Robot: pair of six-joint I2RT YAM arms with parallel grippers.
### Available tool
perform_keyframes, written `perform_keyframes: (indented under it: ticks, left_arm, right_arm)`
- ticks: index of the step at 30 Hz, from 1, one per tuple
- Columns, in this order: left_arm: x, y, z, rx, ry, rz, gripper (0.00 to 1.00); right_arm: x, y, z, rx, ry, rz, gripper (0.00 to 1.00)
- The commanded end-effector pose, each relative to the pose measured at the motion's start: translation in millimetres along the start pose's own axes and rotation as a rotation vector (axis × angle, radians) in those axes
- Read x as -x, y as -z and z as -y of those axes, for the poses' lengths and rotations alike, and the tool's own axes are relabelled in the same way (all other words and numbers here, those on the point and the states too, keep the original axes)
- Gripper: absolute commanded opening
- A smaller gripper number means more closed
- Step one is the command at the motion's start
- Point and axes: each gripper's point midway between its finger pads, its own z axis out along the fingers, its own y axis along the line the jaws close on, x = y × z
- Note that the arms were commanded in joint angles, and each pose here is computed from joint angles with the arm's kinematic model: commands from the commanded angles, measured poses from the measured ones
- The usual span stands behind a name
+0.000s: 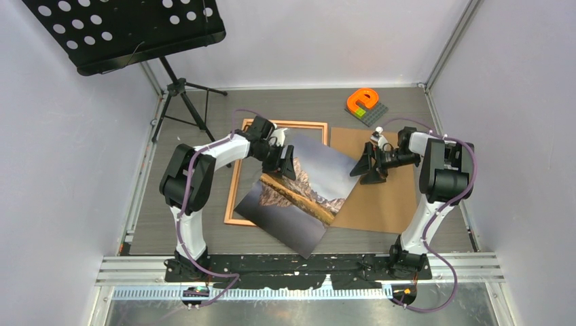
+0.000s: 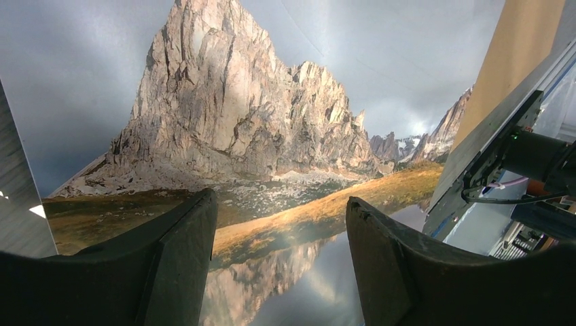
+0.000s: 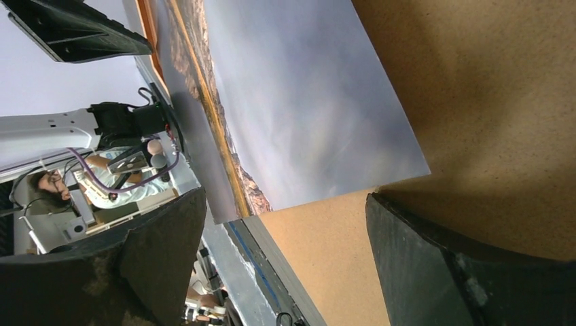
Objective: Put the photo into the frame
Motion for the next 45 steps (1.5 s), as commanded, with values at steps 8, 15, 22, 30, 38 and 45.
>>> perform_keyframes:
  ticks: [8, 15, 22, 30, 38, 45]
  left_arm:
    - [5.6, 0.5, 7.7, -0.038, -0.022, 0.024, 0.69]
    - [6.4, 0.7, 8.7, -0.042, -0.024, 0.025, 0.69]
    - [6.6, 0.2, 11.5, -0.051, -0.029, 0.026, 0.69]
    - [5.5, -0.2, 13.6, -0.058, -0.033, 0.029, 0.69]
    - [4.7, -2.2, 15.0, -0.062, -0.035, 0.025, 0.69]
    - [7.7, 1.3, 18.4, -0.066, -0.045, 0.038, 0.69]
  right_arm:
    - [27.9, -10.2, 8.8, 0.051, 0.073, 0.055, 0.88]
    - [38.8, -12.1, 4.2, 0.103, 0.083, 0.076, 0.79]
    - [46.7, -13.1, -0.9, 0.147, 0.092, 0.099, 0.67]
    - [53.6, -16.9, -6.9, 0.204, 0.079, 0.166, 0.56]
    - [62.9, -18.4, -7.6, 0.205, 0.069, 0.222, 0.50]
    - [61.4, -15.6, -13.5, 0.227, 0.073, 0.212, 0.31]
